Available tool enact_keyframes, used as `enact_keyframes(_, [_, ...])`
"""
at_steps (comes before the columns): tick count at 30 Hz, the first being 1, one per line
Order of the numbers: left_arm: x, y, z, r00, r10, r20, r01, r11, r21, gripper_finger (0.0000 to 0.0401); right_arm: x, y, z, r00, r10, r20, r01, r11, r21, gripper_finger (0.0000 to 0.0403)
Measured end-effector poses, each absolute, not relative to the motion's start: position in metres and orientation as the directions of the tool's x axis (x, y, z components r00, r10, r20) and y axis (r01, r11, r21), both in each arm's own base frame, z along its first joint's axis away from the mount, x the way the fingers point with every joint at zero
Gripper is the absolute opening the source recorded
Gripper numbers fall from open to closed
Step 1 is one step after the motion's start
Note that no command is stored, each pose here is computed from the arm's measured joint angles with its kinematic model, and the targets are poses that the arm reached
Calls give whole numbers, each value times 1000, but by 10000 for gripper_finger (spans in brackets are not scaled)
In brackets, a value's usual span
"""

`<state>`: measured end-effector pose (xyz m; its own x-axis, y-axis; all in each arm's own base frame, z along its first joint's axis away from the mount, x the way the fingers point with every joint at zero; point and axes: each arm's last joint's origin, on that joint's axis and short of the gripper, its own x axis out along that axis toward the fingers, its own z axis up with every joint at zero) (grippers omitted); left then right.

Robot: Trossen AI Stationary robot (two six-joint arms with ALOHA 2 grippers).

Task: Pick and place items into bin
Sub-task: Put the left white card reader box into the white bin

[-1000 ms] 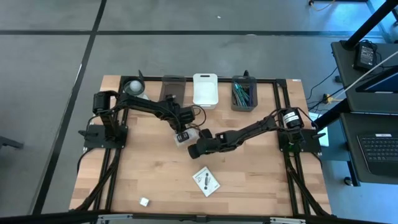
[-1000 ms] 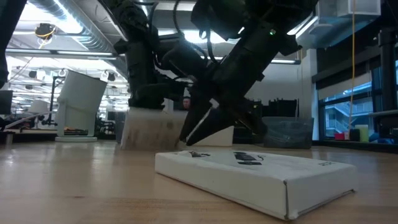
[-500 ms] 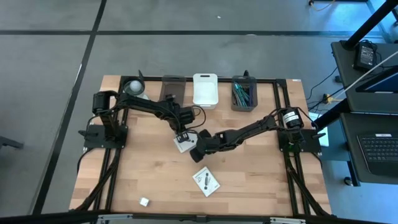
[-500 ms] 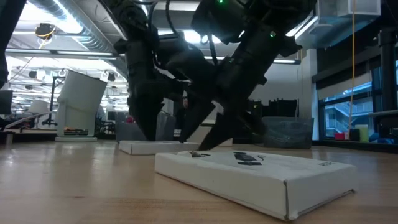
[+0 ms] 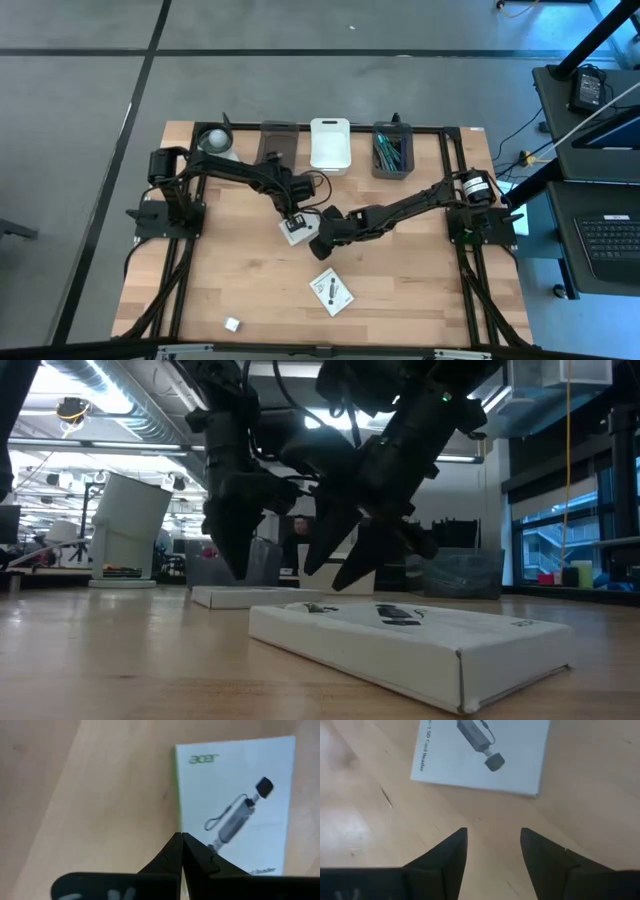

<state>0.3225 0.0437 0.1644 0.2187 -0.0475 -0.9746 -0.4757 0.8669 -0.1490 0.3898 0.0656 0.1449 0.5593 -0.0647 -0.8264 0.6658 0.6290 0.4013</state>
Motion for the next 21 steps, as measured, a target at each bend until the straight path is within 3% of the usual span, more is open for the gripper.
enact_keyframes(14, [325, 34, 165, 227, 13, -974, -522, 846, -110, 2, 389, 66, 144, 549, -69, -833, 656, 653, 378, 187])
enact_keyframes(21, [326, 34, 163, 223, 27, -974, -525, 845, -97, 3, 387, 71, 144, 543, -92, -835, 544, 796, 266, 187])
